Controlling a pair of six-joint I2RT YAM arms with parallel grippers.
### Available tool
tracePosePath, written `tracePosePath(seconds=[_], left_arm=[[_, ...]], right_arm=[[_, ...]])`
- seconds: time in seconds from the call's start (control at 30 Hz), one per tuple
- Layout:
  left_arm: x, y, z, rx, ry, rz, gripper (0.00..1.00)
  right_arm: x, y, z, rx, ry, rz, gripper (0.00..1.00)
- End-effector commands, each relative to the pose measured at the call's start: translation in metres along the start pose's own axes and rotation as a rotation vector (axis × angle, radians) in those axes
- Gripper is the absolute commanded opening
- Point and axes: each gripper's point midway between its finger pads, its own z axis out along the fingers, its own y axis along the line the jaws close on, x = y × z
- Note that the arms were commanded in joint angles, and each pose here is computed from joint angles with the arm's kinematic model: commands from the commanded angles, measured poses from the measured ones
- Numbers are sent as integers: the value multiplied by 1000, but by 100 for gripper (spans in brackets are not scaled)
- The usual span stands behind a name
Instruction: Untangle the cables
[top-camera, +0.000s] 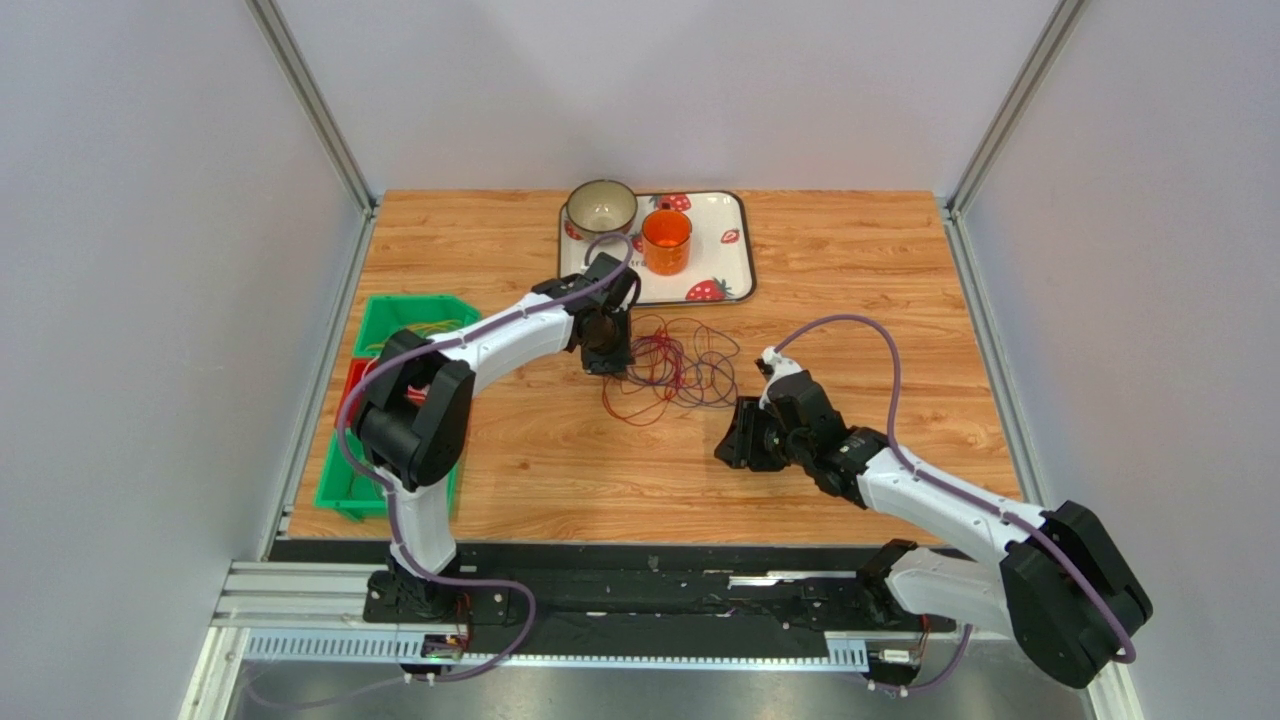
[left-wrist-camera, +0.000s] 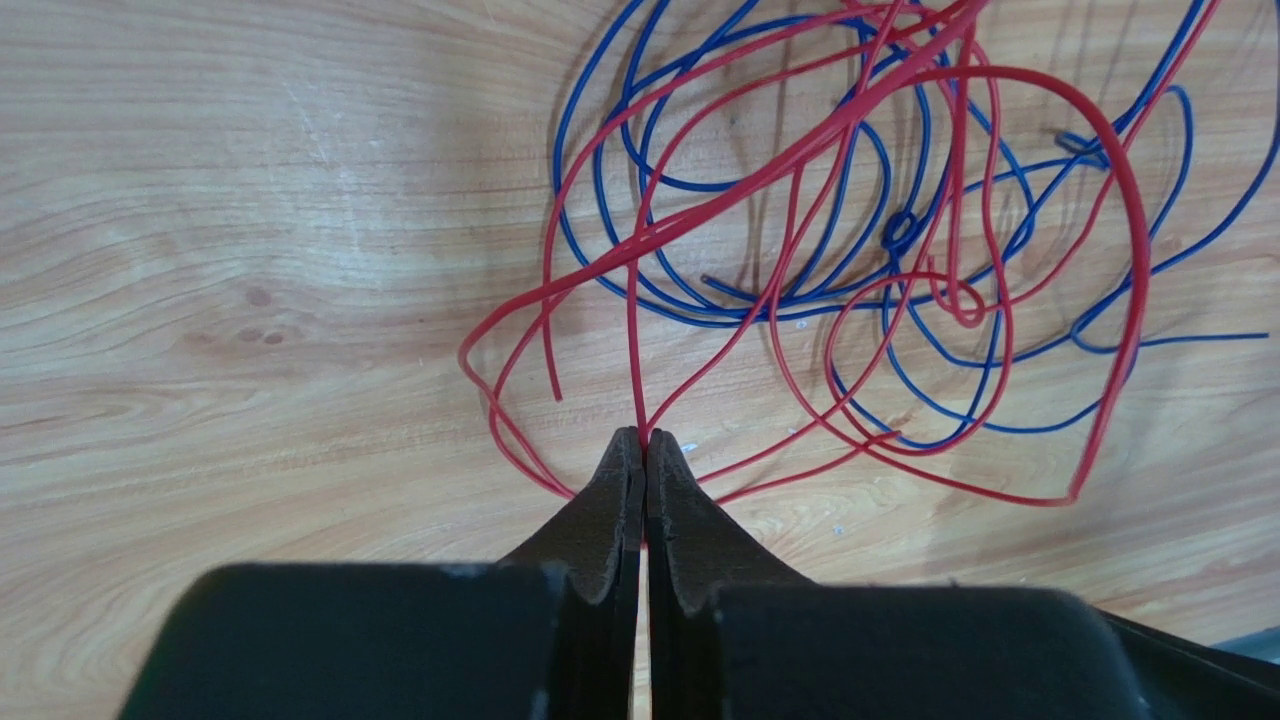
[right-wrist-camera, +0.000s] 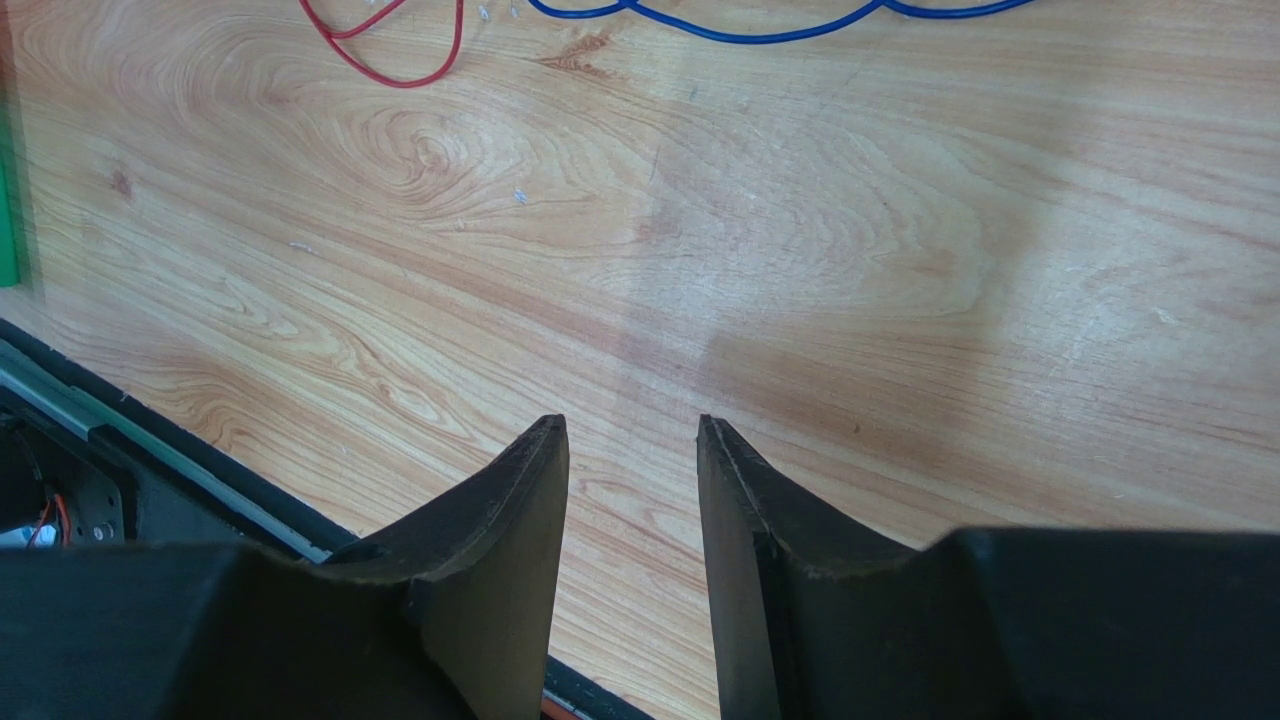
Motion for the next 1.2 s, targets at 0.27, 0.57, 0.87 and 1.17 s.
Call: tracePosePath(seconds=[0.27,0.57,0.87,1.17], left_arm=[[-101,-77,-251,266,-462,148,0],[-81,-93,-393,497,-774,318,0],[-23,-54,-285,408,-543,217,0],[30,-4,-222,253,-371,143,52]], right_arm=[[-13,9,0,-28,-48,-8,41],[-13,8,0,-24,-53,-2,41],[-14,8,-2,-21,-59,-2,41],[-14,7,-1,-19,-58,1,40]])
